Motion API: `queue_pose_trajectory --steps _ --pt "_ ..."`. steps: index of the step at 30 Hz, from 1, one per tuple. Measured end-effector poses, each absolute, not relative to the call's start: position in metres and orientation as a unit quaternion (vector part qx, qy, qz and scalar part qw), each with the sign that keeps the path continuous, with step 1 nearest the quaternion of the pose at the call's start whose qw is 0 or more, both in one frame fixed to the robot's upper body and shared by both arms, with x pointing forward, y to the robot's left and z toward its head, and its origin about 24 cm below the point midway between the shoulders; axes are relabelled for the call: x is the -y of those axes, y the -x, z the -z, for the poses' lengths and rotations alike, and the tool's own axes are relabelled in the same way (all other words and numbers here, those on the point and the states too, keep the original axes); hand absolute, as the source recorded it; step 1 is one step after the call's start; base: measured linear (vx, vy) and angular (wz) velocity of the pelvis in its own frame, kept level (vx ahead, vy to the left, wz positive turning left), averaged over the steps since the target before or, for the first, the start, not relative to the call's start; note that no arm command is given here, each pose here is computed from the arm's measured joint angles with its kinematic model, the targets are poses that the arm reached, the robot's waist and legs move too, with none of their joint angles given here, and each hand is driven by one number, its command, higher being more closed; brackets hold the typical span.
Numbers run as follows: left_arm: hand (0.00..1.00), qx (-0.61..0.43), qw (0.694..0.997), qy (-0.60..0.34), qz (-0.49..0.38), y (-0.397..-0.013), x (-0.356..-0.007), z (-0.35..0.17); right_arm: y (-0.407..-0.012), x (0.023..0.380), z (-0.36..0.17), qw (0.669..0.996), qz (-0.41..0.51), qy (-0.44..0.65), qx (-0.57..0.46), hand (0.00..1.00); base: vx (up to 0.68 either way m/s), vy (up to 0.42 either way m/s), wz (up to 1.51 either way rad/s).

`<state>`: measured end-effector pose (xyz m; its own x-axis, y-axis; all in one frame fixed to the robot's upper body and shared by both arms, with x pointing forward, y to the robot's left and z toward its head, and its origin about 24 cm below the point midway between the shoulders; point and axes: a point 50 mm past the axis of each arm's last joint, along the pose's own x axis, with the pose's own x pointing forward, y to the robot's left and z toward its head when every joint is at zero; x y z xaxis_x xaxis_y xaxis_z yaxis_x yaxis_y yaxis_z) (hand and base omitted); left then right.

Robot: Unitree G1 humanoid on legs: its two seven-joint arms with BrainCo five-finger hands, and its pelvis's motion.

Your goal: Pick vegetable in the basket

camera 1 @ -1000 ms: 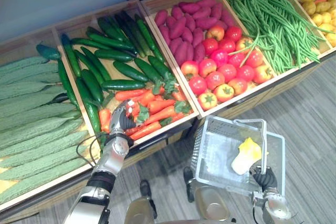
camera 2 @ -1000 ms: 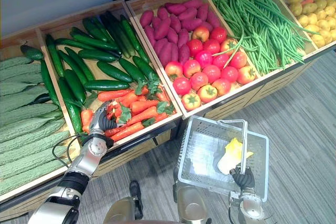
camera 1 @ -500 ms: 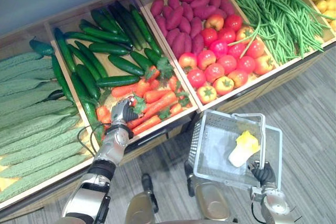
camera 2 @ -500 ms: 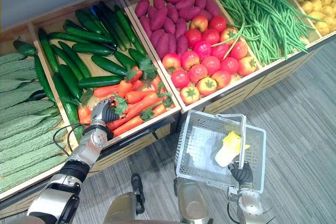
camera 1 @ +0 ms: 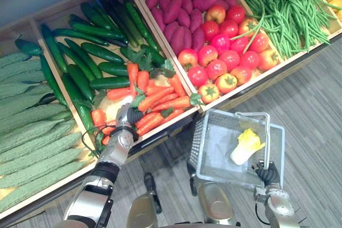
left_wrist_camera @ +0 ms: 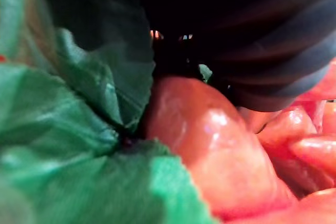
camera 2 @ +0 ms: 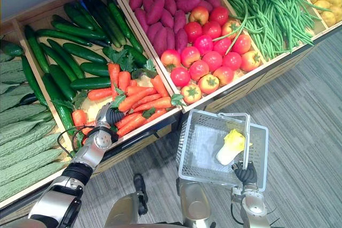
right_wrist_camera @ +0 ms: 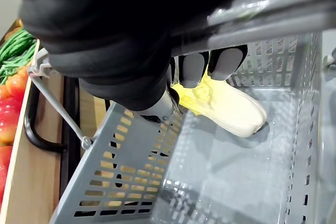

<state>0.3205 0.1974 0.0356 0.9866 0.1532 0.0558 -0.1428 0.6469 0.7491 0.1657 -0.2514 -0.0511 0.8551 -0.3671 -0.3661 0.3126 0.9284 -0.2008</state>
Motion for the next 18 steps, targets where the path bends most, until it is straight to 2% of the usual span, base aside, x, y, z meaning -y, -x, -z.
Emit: queue_pose_trajectory --steps 9,18 --pt "1.0 0.075 0.933 -0.319 -0.148 -0.305 -0.192 -0.064 -0.16 0.249 0.055 0.959 0.182 0.06 -0.21 1.0 0.0 0.0 0.02" --pt "1.0 0.148 0.945 -0.239 -0.168 -0.286 -0.181 -0.088 -0.158 0.248 0.057 0.958 0.183 0.057 -0.215 1.0 0.0 0.0 0.0"
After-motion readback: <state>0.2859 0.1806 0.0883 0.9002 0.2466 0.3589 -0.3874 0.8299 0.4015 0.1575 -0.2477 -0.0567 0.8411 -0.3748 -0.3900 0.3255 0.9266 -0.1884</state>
